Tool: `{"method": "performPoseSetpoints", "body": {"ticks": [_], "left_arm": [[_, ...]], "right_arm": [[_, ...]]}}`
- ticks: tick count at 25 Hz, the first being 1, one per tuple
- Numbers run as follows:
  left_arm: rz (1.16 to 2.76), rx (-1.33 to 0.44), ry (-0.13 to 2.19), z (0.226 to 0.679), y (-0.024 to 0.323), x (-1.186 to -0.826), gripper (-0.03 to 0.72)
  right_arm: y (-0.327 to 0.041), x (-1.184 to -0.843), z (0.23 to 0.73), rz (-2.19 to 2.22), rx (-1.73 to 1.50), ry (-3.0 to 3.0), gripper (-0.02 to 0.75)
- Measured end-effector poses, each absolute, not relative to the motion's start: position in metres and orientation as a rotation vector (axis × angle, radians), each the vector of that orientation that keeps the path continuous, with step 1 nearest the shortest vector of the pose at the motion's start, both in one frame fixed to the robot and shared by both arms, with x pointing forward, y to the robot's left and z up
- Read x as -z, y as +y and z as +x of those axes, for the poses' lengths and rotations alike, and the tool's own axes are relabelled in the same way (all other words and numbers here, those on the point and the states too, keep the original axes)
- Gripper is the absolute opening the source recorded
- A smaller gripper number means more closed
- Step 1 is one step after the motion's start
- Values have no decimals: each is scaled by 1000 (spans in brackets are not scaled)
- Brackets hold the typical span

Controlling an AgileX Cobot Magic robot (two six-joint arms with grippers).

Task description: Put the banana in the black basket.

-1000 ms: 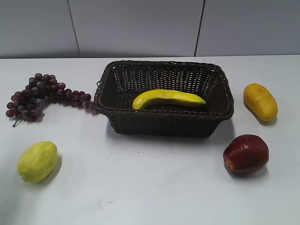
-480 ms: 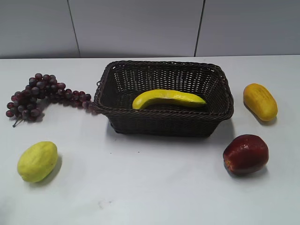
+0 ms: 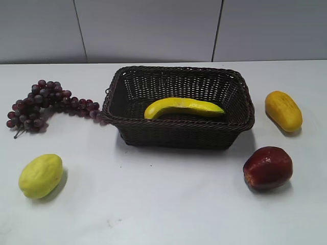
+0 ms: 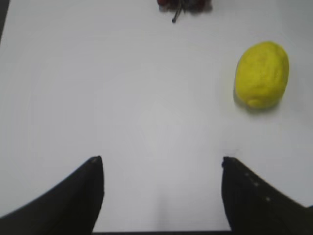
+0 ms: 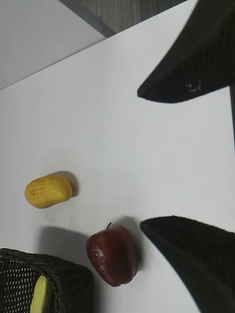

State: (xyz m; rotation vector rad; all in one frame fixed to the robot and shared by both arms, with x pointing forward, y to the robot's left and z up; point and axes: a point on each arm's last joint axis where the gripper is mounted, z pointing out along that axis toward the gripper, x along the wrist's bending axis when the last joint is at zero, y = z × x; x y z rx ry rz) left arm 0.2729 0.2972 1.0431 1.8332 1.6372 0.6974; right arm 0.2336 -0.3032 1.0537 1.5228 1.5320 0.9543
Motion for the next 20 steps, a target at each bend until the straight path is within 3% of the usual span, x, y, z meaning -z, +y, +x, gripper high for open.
{"method": "performPoseSetpoints", "body": {"ticks": [8,20], "left_arm": [[1657,-874,1478,236,301,-1047,556],[1651,-889,1473,234,302,-1046,555]], "right_arm": [[-303,-1054,234,1523,-954,1532,551],[-303,-1054,234,1523,-954,1532,551]]}}
